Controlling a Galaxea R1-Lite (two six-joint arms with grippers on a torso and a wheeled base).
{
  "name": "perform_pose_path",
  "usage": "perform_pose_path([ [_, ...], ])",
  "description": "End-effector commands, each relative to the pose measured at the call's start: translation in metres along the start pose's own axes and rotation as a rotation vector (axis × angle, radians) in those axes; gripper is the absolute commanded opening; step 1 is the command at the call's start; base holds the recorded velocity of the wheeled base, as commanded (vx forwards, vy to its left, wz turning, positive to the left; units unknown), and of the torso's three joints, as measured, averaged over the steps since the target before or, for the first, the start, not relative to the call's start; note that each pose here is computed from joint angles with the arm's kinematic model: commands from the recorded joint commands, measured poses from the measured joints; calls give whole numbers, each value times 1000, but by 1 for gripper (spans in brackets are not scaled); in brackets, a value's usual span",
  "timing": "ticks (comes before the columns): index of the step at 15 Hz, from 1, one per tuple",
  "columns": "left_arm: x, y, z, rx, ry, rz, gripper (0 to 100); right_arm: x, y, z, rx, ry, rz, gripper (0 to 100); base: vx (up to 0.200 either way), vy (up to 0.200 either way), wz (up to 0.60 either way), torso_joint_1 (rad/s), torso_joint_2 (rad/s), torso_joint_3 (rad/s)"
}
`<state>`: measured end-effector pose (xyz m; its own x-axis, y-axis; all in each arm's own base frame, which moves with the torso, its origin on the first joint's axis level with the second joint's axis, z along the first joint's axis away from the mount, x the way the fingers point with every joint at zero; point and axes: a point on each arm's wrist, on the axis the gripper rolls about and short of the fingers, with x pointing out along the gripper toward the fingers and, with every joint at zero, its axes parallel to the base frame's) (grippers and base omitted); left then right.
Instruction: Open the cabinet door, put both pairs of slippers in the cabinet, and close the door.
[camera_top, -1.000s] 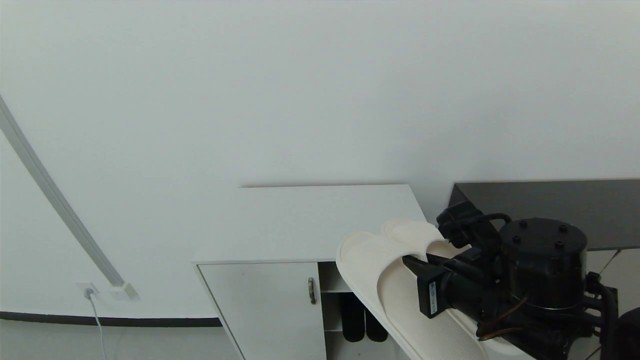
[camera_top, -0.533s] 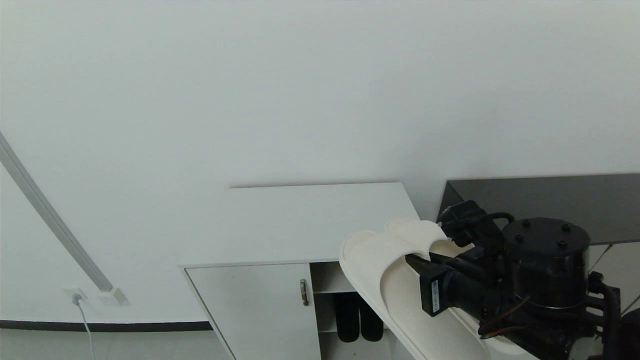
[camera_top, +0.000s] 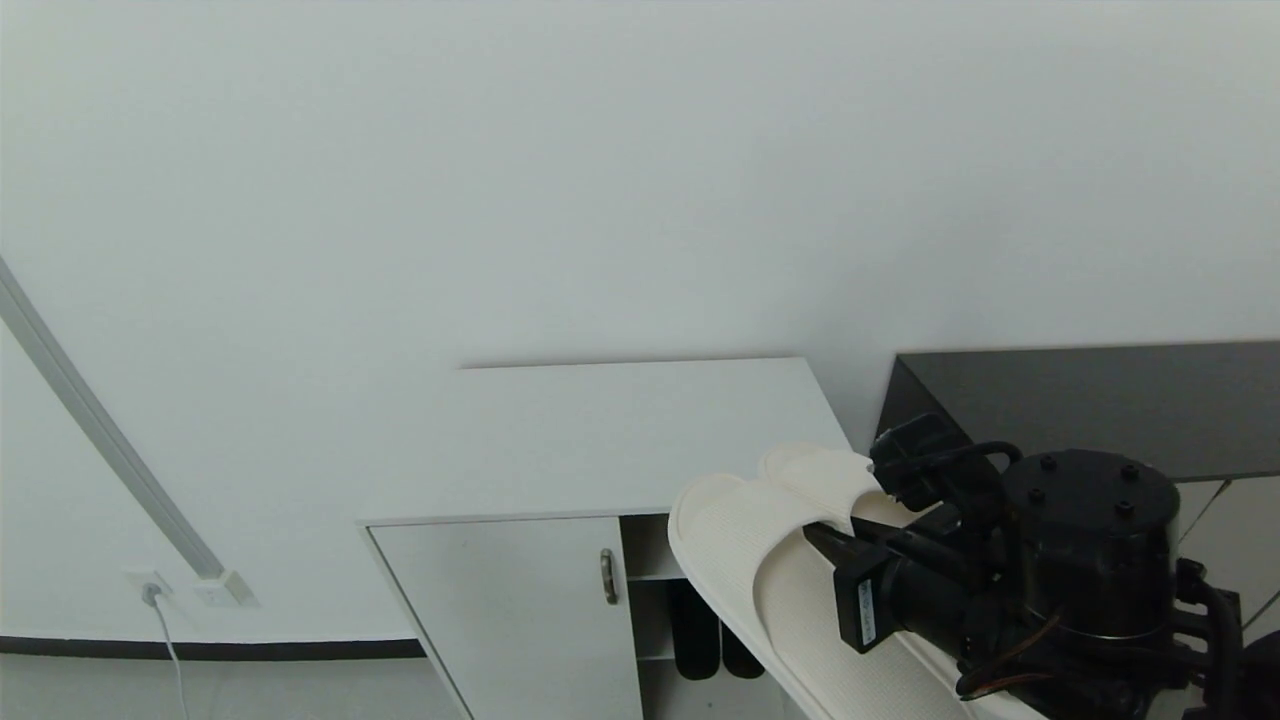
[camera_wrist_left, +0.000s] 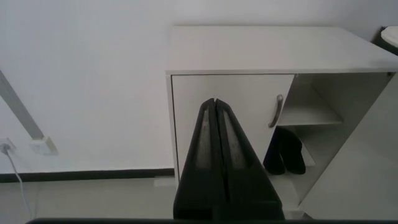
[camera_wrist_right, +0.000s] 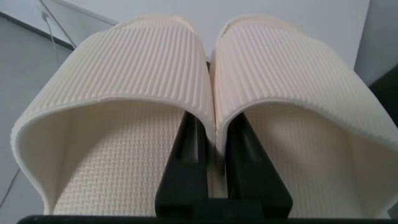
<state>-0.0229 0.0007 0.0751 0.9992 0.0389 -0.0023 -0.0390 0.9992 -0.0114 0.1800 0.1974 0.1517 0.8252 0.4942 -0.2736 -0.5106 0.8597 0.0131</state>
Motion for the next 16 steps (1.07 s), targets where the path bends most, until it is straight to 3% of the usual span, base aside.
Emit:
perform_pose_path([
  [1,0,0,0,-1,1,1,0,-1,0,-1,-1,3,1,0,0,0,0,-144,339,183],
  [16,0,0,0,-2,1,1,0,-6,1,-7,-11,20,14,0,0,0,0,-180,417,233],
])
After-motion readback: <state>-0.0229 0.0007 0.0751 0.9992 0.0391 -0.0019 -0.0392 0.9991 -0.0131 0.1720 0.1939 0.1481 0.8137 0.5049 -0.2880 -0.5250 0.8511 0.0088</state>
